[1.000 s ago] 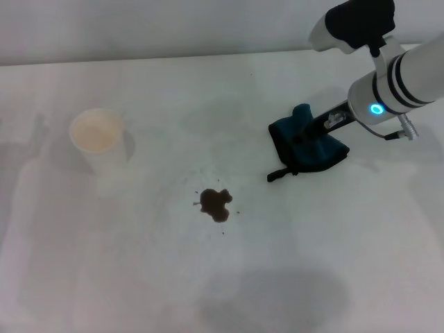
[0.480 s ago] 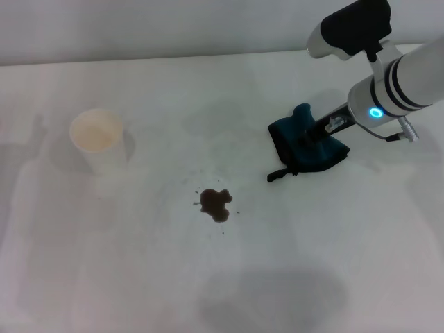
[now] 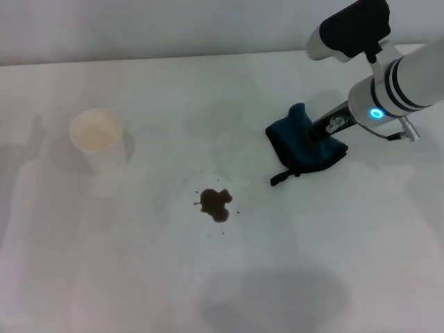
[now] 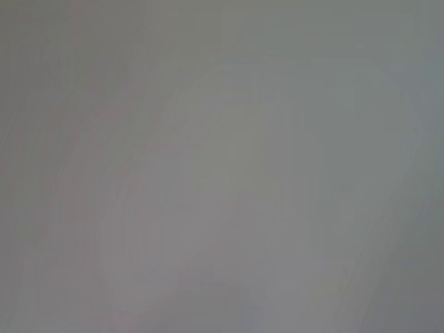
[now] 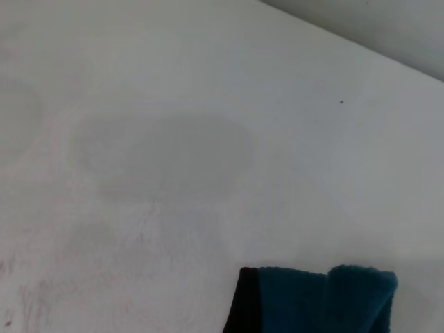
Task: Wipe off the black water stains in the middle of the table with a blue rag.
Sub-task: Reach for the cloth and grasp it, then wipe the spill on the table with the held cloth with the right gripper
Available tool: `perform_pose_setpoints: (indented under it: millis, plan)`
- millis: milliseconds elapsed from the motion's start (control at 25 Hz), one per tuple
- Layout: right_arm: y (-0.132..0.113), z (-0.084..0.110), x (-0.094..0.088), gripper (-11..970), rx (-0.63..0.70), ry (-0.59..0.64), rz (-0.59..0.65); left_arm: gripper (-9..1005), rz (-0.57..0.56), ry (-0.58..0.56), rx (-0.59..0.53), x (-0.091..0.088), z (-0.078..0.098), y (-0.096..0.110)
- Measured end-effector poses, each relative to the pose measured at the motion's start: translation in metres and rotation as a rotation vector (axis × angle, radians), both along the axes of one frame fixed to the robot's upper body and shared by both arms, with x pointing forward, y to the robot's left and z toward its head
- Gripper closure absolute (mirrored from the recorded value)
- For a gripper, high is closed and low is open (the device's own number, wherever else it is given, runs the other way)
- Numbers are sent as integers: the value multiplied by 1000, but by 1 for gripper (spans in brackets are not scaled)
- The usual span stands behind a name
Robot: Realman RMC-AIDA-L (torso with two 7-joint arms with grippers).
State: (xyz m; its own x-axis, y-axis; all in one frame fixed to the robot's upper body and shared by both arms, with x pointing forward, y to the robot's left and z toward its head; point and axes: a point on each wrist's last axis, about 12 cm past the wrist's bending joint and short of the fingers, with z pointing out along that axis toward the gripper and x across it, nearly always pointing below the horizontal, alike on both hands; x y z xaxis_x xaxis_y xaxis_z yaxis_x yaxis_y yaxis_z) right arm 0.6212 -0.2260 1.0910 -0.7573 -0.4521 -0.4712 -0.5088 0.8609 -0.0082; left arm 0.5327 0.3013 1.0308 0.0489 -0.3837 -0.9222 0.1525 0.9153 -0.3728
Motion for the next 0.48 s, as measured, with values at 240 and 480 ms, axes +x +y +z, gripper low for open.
perform_pose_setpoints:
  millis: [240,480]
  plan:
    - [1,3,1,865,-2,-8,13,122,-2,1,-8,0,0,-1]
    - [21,22,-6,869,37,-7,176,122,1,6,-21,-2,-1,0]
